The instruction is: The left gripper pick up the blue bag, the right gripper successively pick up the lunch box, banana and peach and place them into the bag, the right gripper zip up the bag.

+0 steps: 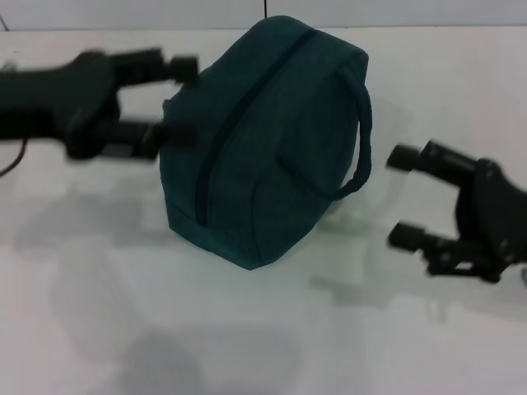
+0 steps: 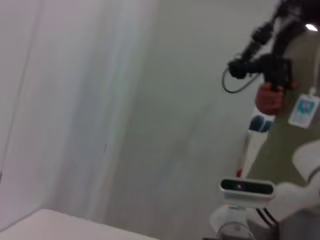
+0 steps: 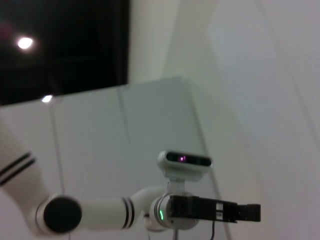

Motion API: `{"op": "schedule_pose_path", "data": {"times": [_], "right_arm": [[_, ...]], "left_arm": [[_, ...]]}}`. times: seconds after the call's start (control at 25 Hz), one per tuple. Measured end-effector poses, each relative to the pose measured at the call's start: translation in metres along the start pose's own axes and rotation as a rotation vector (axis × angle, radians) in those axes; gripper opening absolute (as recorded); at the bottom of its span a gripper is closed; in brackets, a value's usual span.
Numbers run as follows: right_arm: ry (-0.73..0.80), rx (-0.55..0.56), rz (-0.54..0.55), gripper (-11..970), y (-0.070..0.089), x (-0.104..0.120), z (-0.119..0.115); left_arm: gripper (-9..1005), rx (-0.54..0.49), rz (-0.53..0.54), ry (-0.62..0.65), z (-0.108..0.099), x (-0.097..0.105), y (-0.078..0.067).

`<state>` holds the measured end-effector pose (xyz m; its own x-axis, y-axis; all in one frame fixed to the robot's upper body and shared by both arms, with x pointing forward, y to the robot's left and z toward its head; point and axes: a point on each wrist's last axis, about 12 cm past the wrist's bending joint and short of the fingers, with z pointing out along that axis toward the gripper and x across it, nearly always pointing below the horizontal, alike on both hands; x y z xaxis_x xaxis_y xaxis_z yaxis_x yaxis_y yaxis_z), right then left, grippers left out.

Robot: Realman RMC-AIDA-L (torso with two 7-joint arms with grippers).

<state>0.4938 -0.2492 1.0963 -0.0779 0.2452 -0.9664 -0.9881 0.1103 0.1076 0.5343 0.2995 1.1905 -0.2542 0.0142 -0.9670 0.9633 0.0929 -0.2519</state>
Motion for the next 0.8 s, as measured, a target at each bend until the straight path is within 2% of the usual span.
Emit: {"op": "schedule_pose_path", "data": {"times": [0.16, 0.44, 0.68, 0.8], "right_arm": [[0.059, 0.014, -0.031, 868, 0.001, 0.014, 0.009], [0.15, 0.013, -0.028, 868, -0.003, 0.03, 0.024], [0.154, -0.002, -0.031, 868, -0.002, 0.031, 0.028], [0.15, -0.002, -0.031, 868, -0.001, 0.03, 0.026]], "left_arm": [[893, -0.01, 0.067, -0.005, -0.01, 0.025, -0.014], [893, 0.009, -0.01, 0.021, -0.005, 0.069, -0.02], [893, -0.012, 0.045, -0.007, -0.005, 0.091, -0.033], [893, -0.022, 0.04, -0.009, -0.007, 0.095, -0.036]]}}
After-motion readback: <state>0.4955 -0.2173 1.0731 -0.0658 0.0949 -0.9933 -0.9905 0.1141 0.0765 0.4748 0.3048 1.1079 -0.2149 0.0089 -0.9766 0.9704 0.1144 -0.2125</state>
